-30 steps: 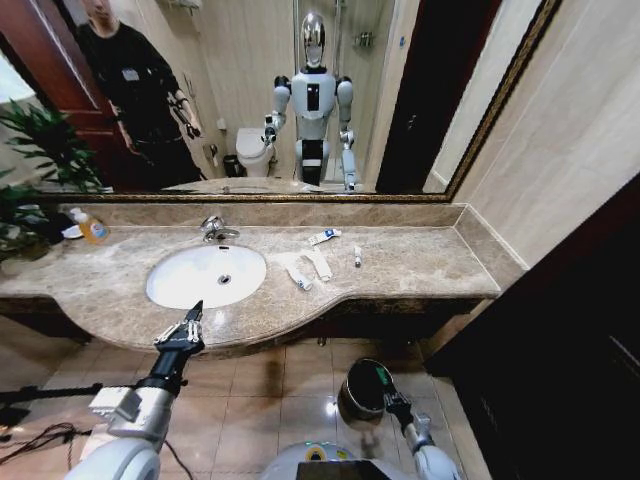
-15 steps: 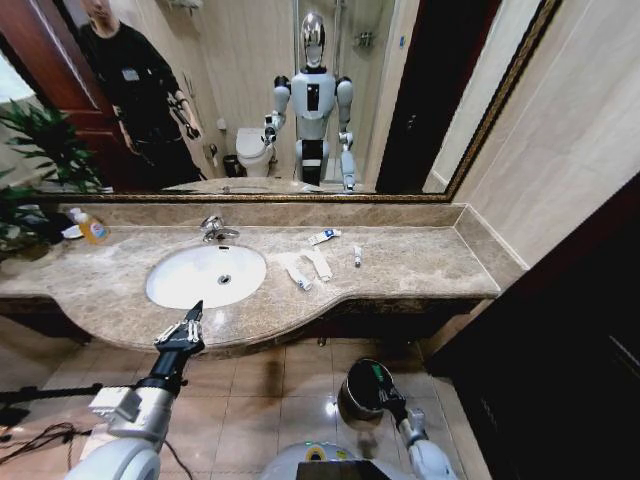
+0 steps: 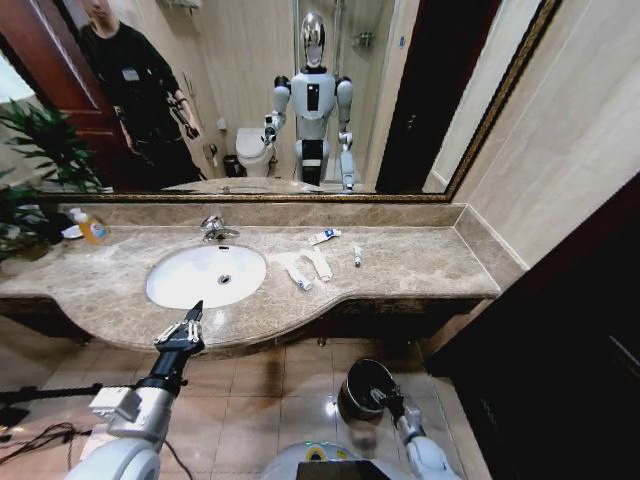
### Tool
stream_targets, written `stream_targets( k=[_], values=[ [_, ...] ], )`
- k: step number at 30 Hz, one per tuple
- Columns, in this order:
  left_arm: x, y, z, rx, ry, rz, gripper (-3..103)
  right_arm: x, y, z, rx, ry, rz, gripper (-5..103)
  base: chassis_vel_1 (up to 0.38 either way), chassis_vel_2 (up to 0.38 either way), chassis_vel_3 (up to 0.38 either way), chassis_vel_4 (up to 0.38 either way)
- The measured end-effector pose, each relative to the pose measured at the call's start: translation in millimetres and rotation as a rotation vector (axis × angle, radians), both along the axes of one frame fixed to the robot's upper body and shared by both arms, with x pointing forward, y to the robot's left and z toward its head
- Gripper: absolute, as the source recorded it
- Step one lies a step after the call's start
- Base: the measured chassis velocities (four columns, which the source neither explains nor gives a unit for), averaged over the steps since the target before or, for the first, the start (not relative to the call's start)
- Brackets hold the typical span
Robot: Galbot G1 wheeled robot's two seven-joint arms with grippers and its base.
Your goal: Pick up the trash from the sink and place it in the trash bin.
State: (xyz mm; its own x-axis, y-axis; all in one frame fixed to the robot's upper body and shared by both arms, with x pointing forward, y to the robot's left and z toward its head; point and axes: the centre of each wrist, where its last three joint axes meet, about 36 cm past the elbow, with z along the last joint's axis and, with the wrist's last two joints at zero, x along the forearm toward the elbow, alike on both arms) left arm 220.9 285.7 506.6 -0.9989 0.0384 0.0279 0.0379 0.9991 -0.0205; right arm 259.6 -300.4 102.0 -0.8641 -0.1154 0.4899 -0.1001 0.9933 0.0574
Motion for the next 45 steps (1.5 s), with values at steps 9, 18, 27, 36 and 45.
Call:
stream_targets(
  k=[9, 18, 27, 36, 45],
  values=[
    [0, 0, 0, 0.000, 0.000, 0.000, 0, -1, -2, -1, -0.006, 0.006, 0.001, 100, 0.000, 0.000, 0.000, 0.000],
    [0, 0, 0, 0.000, 0.000, 0.000, 0, 1, -6, 6, -0.024, -0.012, 0.010, 100, 0.000, 0.000, 0.000, 0.000],
    [0, 0, 0, 0.000, 0.000, 0.000, 0, 14, -22, 66, -0.058, -0.128, -0.046, 100, 0.000, 0.000, 0.000, 0.000],
    [0, 0, 0, 0.000, 0.000, 0.000, 0, 8, -45, 159, -0.066, -0.308, -0.046, 100, 0.000, 0.000, 0.000, 0.000],
    [0, 0, 0, 0.000, 0.000, 0.000, 0, 37, -10, 279, -0.010, -0.528, -0.007, 100, 0.000, 0.000, 0.000, 0.000]
  ],
)
